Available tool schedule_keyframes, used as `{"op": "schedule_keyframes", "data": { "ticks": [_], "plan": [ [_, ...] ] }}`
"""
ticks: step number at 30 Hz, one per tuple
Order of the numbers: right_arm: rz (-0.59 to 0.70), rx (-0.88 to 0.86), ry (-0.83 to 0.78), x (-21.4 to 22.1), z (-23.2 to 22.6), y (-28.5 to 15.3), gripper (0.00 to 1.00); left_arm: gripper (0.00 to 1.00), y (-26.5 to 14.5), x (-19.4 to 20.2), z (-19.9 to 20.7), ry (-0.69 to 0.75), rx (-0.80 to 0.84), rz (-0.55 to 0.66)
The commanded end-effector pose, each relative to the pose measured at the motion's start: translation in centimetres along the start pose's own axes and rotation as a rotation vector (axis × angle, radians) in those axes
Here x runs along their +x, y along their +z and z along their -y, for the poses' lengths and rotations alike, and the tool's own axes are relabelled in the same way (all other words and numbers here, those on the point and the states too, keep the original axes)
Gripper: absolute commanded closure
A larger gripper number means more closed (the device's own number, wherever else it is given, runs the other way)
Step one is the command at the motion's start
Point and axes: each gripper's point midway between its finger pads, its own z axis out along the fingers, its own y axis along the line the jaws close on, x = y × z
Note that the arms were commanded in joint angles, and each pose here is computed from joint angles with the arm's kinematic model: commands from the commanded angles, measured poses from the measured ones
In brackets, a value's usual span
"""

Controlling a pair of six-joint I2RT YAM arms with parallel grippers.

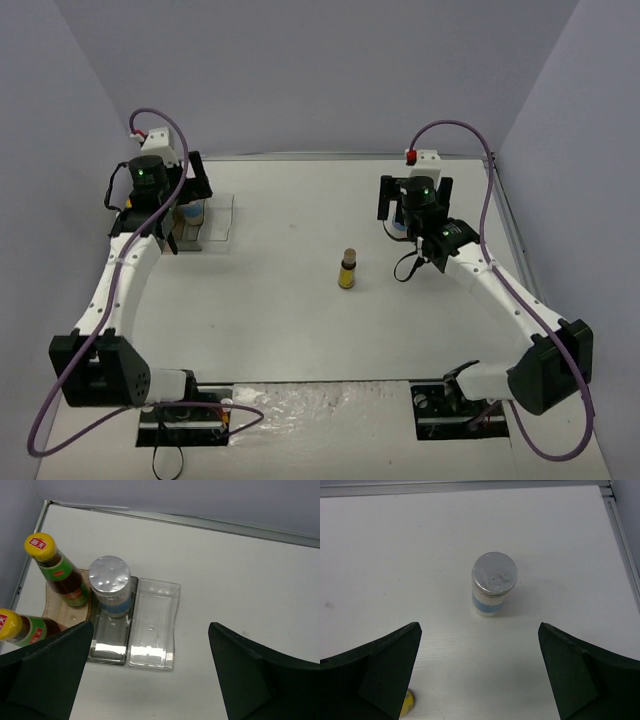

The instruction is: Organize the condiment bottles

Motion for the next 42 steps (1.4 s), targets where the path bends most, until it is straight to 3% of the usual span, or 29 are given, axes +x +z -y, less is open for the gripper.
{"op": "schedule_keyframes", "data": {
  "ticks": [1, 8, 18, 25, 42],
  "plan": [
    [-0.008, 0.038, 0.067, -1.8, 1.5, 3.0, 0.00, 0.03, -4.7, 2.0, 4.9, 0.023, 0.139, -0.061],
    [-0.110, 0.056, 0.068, -0.2, 4.2, 9.2, 0.00, 0.03, -9.4, 5.0, 7.2, 0.007, 0.228, -0.108],
    [-0.220, -0.013, 0.071, 3.3, 4.5, 14.6, 0.05, 0.03, -13.8, 8.5, 5.6, 0.007, 0.216, -0.151],
    [-0.240, -0.067, 0.074, 5.1, 3.6, 14.6, 0.10, 0.03, -14.2, 9.4, 5.4, 0.003, 0.216, -0.171],
    [-0.131, -0.033, 0.101, 1.6, 5.1, 10.2, 0.11, 0.03, -13.6, 9.4, 5.6, 0.010, 0.221, -0.168]
  ]
}}
